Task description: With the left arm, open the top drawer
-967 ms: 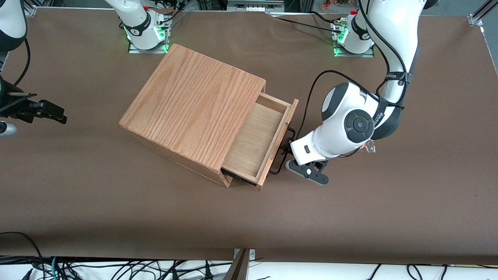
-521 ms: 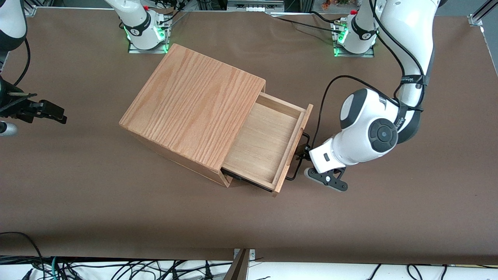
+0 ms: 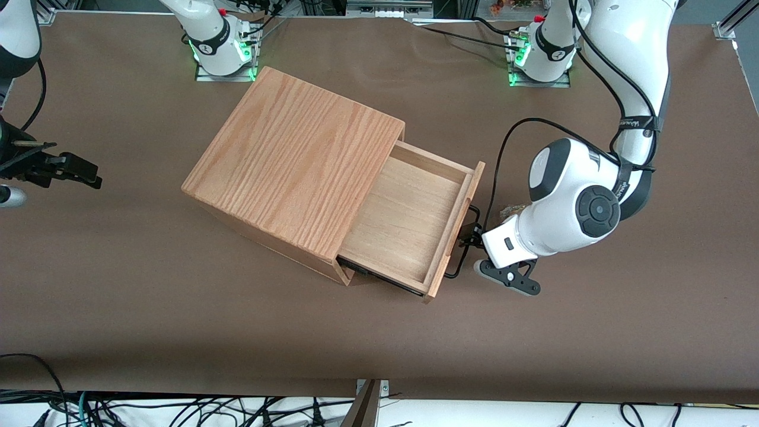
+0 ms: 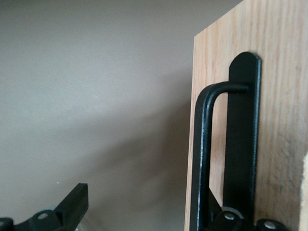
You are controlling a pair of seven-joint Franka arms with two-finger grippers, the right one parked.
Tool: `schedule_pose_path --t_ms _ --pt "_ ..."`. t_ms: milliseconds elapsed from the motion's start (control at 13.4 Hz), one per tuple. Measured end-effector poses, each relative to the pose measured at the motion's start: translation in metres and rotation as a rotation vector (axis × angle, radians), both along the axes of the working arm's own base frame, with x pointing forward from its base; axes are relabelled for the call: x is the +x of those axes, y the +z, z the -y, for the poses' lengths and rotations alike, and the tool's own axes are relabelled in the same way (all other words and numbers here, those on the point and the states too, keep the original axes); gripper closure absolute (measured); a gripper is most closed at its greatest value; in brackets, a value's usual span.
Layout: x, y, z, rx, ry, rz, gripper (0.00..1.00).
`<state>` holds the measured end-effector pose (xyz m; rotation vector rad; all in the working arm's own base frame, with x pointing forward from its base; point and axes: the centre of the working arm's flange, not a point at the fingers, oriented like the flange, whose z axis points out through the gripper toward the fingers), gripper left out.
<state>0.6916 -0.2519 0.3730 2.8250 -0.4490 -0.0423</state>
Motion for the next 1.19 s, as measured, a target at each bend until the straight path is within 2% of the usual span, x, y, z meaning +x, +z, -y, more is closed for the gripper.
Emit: schedule_pose_path --t_ms 149,372,521,744,818,967,1190 --pt "-0.002 0.003 -0.002 -0.044 0.037 -0.049 0.00" --pt "-0.002 0.017 -0.009 -0.104 0.070 -0.086 0.00" --pt "-0.003 0.031 -0.016 -0.118 0.074 -0.095 0.00" --pt "-0.013 0.081 -0.031 -0.111 0.062 -0.092 0.00" --pt "-0.019 0.102 -0.044 -0.079 0.055 -0.090 0.00" --pt "-0.035 0.147 -0.076 0.032 0.045 -0.070 0.00" --pt "-0.056 0.183 -0.120 0.134 0.063 -0.105 0.00"
